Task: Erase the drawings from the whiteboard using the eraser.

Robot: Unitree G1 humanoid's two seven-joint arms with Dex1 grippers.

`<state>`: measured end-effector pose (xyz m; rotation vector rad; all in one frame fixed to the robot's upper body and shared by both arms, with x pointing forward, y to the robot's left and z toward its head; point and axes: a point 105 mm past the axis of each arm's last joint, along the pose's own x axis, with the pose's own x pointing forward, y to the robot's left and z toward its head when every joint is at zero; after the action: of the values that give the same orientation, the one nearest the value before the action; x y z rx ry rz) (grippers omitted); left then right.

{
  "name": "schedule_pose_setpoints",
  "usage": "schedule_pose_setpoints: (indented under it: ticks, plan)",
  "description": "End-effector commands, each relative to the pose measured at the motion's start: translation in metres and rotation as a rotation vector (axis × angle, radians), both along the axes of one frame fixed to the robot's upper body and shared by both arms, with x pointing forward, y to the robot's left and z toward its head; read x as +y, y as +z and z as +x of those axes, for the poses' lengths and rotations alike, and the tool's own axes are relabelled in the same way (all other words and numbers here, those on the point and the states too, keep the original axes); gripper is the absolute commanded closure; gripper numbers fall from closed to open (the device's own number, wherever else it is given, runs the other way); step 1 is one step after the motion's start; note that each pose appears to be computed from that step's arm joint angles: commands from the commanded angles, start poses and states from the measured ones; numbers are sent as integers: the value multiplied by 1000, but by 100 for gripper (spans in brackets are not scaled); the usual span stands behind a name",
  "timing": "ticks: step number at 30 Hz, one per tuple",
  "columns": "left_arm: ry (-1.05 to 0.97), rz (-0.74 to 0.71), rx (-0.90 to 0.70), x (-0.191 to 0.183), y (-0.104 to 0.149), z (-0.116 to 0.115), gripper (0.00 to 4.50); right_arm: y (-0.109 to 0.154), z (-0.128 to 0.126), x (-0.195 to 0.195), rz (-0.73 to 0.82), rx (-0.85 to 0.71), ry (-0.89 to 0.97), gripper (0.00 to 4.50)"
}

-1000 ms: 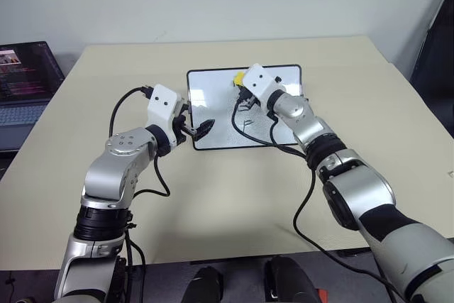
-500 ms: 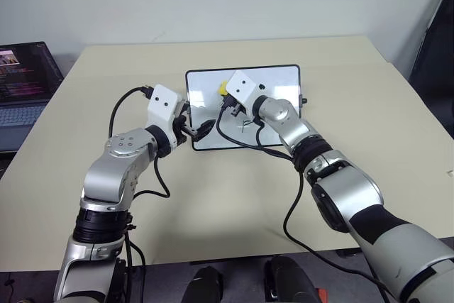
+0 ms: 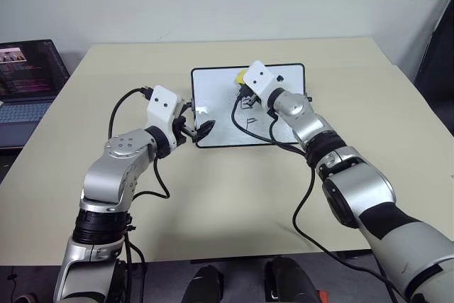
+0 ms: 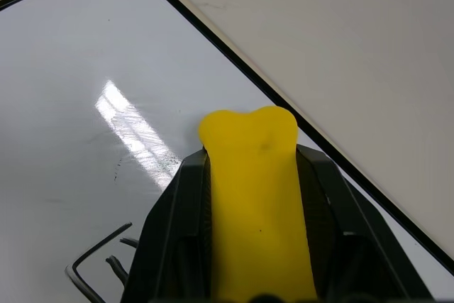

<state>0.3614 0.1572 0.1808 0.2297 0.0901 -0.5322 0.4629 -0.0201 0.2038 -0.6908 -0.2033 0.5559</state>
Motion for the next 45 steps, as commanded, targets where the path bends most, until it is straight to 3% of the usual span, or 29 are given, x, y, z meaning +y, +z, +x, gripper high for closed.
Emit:
schedule_pose_setpoints:
  ticks: [1,5,9,13,16,21,26,31,36,41,45]
  plan:
    - [-9,0,-63,-1,17,-3,0,-14,3,-16,-24,33,-43,322]
    - [-9,-3,-62,-2,17,-3,0,-15,2,-18,-7,31,-39,322]
    - [-2,-4,-57,1,16,-5,0,12,-10,-8,114,-23,72,322]
    - [-13,-12,-54,4,17,-9,0,41,-39,0,185,-118,235,322]
    - [-34,-21,-27,8,14,-15,0,49,-68,-6,276,-98,329,322]
    - [-56,8,36,19,-1,-28,0,25,-109,-25,294,53,433,322]
    - [-39,48,87,32,-16,-37,0,-18,-136,-54,155,162,394,322]
    - [-7,54,98,37,-23,-37,0,-48,-147,-76,31,158,316,322]
    - [-13,51,101,34,-25,-37,0,-57,-148,-84,-26,91,274,322]
    - [-30,53,96,30,-22,-34,0,-34,-141,-73,42,1,283,322]
    - [-71,63,83,23,-19,-32,0,-15,-119,-61,63,-88,250,322]
